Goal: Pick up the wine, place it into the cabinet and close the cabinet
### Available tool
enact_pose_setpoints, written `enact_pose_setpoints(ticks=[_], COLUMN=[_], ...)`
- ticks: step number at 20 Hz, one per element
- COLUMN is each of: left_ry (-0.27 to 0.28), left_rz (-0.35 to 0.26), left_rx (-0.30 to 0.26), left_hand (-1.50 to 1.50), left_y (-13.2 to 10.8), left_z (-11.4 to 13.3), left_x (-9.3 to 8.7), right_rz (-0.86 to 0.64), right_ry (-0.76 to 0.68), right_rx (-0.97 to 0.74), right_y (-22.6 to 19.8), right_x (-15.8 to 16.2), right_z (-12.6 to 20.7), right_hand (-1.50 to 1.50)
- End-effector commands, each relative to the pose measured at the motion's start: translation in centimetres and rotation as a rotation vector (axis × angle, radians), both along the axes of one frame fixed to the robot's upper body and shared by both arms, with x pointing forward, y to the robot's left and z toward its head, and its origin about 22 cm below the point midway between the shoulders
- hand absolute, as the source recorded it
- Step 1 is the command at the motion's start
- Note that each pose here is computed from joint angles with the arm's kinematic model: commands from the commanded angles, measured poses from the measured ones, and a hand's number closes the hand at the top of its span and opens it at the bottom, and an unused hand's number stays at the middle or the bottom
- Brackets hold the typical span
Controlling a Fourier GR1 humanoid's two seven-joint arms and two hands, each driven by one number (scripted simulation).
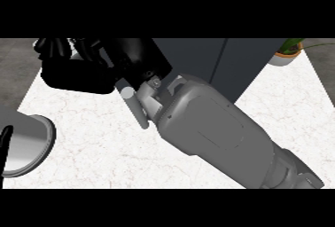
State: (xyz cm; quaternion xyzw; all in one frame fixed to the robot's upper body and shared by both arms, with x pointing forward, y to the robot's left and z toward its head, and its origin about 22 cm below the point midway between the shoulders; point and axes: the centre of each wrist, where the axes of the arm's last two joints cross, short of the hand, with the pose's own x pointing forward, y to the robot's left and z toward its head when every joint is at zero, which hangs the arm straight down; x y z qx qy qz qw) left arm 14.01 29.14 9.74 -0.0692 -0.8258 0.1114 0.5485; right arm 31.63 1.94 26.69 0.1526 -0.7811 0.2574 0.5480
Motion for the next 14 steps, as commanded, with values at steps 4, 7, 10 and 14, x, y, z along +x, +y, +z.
enact_pose_setpoints(ticks=[4, 7, 10, 14], left_ry=[0.023, -0.002, 0.005, -0.019], left_rz=[0.022, -0.007, 0.001, -0.011], left_rx=[0.007, 0.007, 0.021, 0.007], left_hand=[-1.50, -1.50, -1.50, -1.50], left_y=[1.5, 0.6, 1.0, 0.1], left_z=[-0.5, -0.3, 0.3, 0.5], left_x=[0.7, 1.0, 0.5, 0.6], right_rz=[-0.039, -0.067, -0.117, -0.131], right_ry=[-0.001, 0.005, -0.025, -0.059], right_rx=[-0.009, -0.015, -0.066, -0.101], right_y=[-2.3, -3.1, -4.4, -4.7], right_x=[4.7, 7.0, 7.7, 8.4], right_z=[-1.0, -2.4, -2.5, -2.6], right_hand=[1.50, 1.50, 1.50, 1.50])
